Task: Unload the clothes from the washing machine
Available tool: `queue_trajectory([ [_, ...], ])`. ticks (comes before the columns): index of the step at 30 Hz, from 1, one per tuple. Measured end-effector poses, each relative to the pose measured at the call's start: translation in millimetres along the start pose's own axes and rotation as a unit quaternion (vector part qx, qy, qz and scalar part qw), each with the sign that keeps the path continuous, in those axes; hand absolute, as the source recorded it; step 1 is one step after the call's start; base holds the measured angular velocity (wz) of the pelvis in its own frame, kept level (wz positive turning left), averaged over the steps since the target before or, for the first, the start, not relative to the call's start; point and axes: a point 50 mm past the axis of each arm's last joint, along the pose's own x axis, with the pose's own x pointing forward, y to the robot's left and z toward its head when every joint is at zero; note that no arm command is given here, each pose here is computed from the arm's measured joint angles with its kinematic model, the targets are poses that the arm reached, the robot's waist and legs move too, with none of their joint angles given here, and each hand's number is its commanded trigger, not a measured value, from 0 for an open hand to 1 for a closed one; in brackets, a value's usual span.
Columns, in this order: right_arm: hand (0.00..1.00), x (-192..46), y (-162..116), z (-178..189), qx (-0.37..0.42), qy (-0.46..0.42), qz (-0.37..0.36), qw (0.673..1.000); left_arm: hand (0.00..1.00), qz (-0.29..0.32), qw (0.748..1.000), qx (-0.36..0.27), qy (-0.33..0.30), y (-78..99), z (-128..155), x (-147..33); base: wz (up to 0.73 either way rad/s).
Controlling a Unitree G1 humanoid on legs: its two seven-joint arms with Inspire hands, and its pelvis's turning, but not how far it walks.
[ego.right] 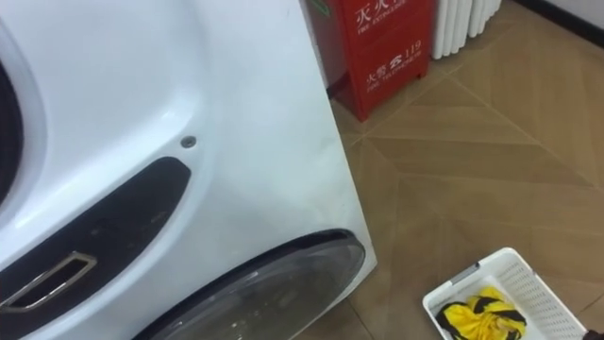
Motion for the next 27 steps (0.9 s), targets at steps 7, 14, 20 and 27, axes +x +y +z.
queue_trajectory([
  [7, 0.00, -22.2, 20.5, -6.1, 0.007, 0.010, 0.061, 0.998, 0.00, -0.005, 1.000, 0.002, -0.002, 0.0, -3.4, -1.0, 0.20],
  [14, 0.00, -74.2, 70.1, -18.6, 0.059, 0.077, 0.244, 0.965, 0.00, -0.008, 1.000, 0.024, -0.005, -4.3, -6.7, -1.8, 0.31],
  [20, 0.00, -110.5, 98.1, -31.1, 0.061, 0.125, 0.370, 0.919, 0.00, -0.009, 0.998, 0.057, -0.004, -6.8, -6.3, -1.0, 0.48],
  [27, 0.00, -134.6, 111.9, -43.0, 0.050, 0.162, 0.437, 0.884, 0.00, -0.011, 0.998, 0.065, 0.008, -16.1, -14.1, 0.3, 0.22],
])
